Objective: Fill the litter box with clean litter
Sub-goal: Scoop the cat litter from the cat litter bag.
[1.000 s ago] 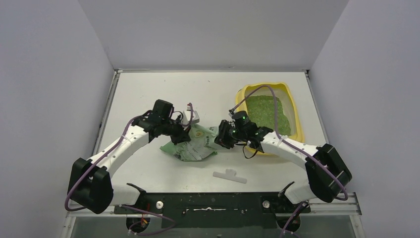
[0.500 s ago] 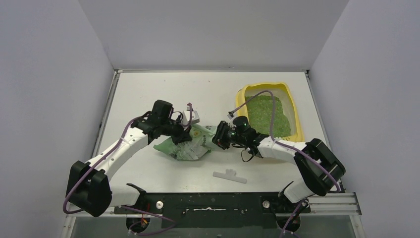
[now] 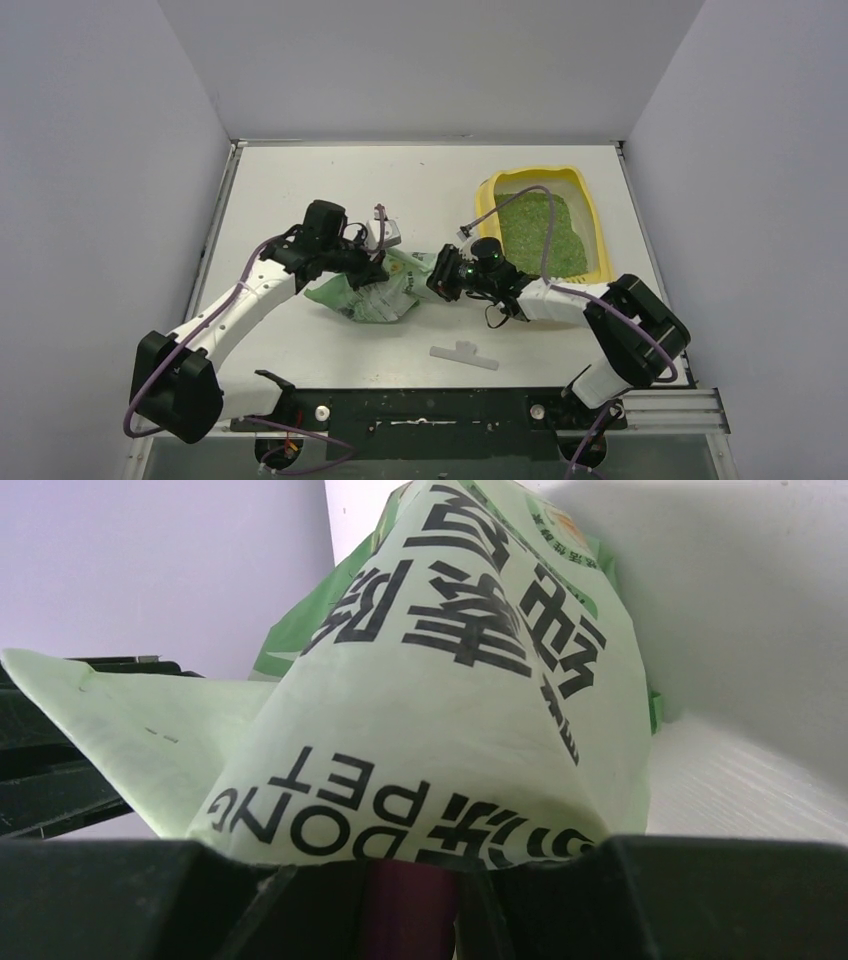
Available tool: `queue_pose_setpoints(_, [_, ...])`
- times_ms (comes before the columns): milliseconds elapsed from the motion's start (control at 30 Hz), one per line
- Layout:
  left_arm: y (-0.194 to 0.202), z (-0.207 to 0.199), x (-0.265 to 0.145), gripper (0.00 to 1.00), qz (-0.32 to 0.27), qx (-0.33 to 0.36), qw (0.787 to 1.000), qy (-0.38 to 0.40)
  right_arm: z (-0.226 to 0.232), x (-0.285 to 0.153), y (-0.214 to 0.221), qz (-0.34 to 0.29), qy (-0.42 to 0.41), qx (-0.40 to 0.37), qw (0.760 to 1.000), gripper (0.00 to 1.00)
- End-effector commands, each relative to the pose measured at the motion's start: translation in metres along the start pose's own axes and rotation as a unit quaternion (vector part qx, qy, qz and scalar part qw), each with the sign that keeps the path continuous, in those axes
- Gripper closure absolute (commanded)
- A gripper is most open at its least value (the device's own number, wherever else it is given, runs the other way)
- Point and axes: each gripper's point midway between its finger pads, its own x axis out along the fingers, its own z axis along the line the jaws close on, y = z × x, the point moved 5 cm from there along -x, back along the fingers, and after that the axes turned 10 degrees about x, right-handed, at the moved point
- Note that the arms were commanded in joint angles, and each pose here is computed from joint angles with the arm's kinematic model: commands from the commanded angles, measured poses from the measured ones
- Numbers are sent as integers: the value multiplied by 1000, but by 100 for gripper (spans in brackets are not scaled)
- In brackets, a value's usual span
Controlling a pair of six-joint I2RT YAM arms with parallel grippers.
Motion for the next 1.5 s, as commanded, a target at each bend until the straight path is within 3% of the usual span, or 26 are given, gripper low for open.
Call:
queue_pose_setpoints(0, [-42, -13, -11, 100, -106, 39, 993, 40, 103, -27, 6, -9, -168, -102, 980, 100])
queue_pose_setpoints(467, [-44, -1, -20, 100, -140, 30, 990, 9, 105, -78, -7, -57, -205, -71, 975, 100])
queue_pose_setpoints(767, [-37, 8, -17, 100, -128, 19, 991, -20, 97, -107, -18, -84, -186, -48, 978, 100])
queue_pose_setpoints(1467, [-21, 22, -19, 100, -85, 1, 993, -84, 94, -148, -43, -129, -234, 5, 964, 100])
